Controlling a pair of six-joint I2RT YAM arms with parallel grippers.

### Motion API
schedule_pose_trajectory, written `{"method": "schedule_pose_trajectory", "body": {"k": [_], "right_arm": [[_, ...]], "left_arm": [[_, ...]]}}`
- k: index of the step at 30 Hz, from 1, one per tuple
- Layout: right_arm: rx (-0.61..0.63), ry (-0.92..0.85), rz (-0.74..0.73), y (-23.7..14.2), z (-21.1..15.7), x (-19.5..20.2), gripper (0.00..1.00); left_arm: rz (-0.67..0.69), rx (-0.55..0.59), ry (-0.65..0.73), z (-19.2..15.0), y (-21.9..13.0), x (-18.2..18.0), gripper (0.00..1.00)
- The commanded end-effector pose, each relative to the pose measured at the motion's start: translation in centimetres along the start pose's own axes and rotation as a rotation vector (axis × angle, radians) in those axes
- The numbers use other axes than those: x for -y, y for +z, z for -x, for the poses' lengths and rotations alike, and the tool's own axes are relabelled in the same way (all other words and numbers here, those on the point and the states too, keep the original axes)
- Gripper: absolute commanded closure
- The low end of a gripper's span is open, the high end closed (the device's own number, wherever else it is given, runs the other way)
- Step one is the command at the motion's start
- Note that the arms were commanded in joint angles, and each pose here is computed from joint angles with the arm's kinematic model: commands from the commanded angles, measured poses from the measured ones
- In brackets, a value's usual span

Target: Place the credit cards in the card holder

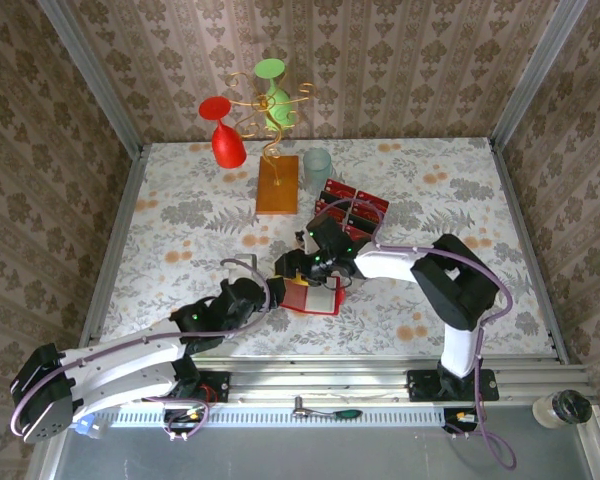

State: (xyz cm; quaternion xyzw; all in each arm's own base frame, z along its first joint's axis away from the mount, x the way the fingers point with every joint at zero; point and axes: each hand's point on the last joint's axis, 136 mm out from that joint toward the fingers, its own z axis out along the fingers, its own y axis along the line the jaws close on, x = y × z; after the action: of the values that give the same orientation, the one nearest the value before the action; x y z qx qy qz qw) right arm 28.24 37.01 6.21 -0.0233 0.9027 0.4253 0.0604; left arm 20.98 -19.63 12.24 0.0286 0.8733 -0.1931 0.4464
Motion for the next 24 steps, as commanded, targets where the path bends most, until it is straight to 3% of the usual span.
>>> {"method": "schedule_pose_trajectory", "body": {"k": [1, 11, 24], "right_arm": [[0.003, 0.008, -0.014, 1.2, 0.3, 0.4, 0.37], [-0.019, 0.002, 0.001, 1.2, 0.4, -0.1, 0.37], [0.065, 0.018, -0.001, -2.8, 2.5, 0.0, 0.39]], "left_arm": [[0.028, 0.023, -0.012, 0.4, -0.1, -0.8, 0.14], [0.044, -0.007, -0.007, -0.4, 0.5, -1.0, 0.14], [0.052, -0.046, 0.032, -0.9, 1.9, 0.0, 0.13]]}}
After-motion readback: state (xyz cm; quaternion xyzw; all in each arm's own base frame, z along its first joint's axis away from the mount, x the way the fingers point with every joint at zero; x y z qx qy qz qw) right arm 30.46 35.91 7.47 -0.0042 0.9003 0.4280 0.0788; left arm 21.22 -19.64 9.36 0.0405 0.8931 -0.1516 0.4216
